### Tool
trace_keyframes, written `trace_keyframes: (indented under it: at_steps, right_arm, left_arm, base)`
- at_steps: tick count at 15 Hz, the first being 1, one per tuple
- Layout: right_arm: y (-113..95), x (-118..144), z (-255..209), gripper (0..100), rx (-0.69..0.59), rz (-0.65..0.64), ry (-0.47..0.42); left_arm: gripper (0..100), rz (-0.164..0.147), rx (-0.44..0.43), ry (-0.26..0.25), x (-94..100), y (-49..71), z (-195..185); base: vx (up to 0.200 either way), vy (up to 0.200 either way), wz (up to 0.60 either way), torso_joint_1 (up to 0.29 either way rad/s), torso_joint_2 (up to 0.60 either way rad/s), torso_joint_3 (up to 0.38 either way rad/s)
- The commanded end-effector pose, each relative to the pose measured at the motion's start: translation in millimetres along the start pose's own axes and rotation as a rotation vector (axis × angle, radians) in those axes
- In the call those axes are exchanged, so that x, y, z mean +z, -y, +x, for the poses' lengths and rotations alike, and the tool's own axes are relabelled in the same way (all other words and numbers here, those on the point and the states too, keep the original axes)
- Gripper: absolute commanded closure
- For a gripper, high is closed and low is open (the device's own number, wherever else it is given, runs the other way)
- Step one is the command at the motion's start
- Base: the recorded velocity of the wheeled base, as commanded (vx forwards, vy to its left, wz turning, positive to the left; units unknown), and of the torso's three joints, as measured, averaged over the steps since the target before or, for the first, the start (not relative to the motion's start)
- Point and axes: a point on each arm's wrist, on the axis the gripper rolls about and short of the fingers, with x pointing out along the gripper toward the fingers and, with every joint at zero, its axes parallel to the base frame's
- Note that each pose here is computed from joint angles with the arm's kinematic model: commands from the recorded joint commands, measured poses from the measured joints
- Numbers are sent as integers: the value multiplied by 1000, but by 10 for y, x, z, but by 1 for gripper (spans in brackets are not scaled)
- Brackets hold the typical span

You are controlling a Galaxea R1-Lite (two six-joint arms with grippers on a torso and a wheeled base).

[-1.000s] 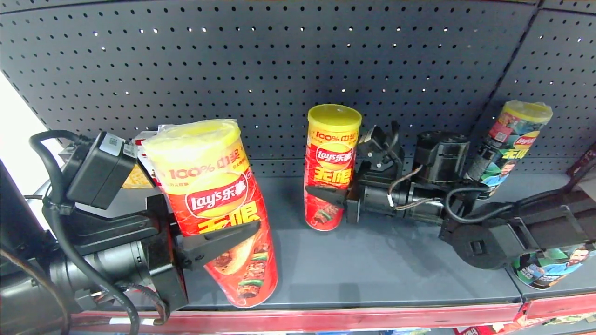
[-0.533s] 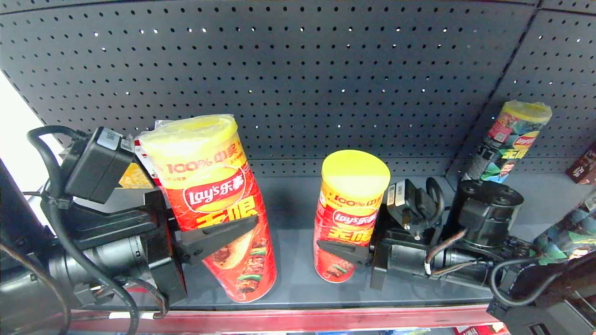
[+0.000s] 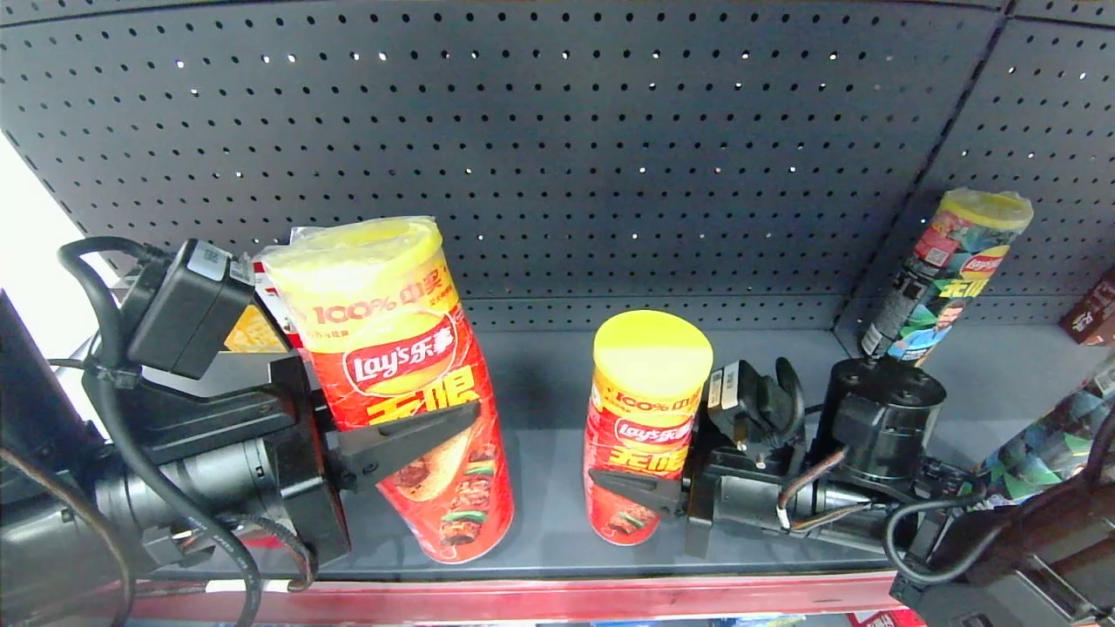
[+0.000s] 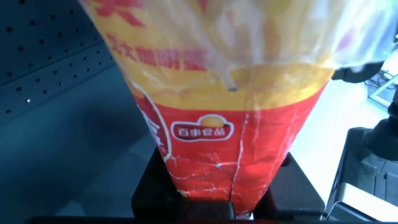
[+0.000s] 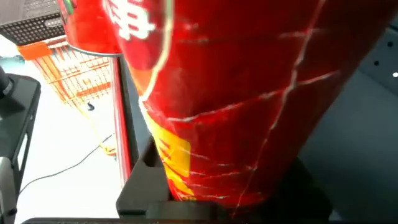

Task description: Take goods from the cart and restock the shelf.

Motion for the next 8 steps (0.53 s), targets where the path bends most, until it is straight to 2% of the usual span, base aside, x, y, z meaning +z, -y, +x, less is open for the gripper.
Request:
trace_keyframes:
  at_steps: [1, 8]
  right_arm:
    - [6, -60, 20, 0, -2, 9, -17]
    - [-17, 36, -133, 0, -30, -7, 8]
  left_arm:
    - [100, 0, 2, 0, -2, -5, -2]
    - [100, 2, 2, 4, -2, 5, -21]
  base:
    - [0, 0, 0, 0, 0, 0]
    - [0, 0, 0, 0, 0, 0]
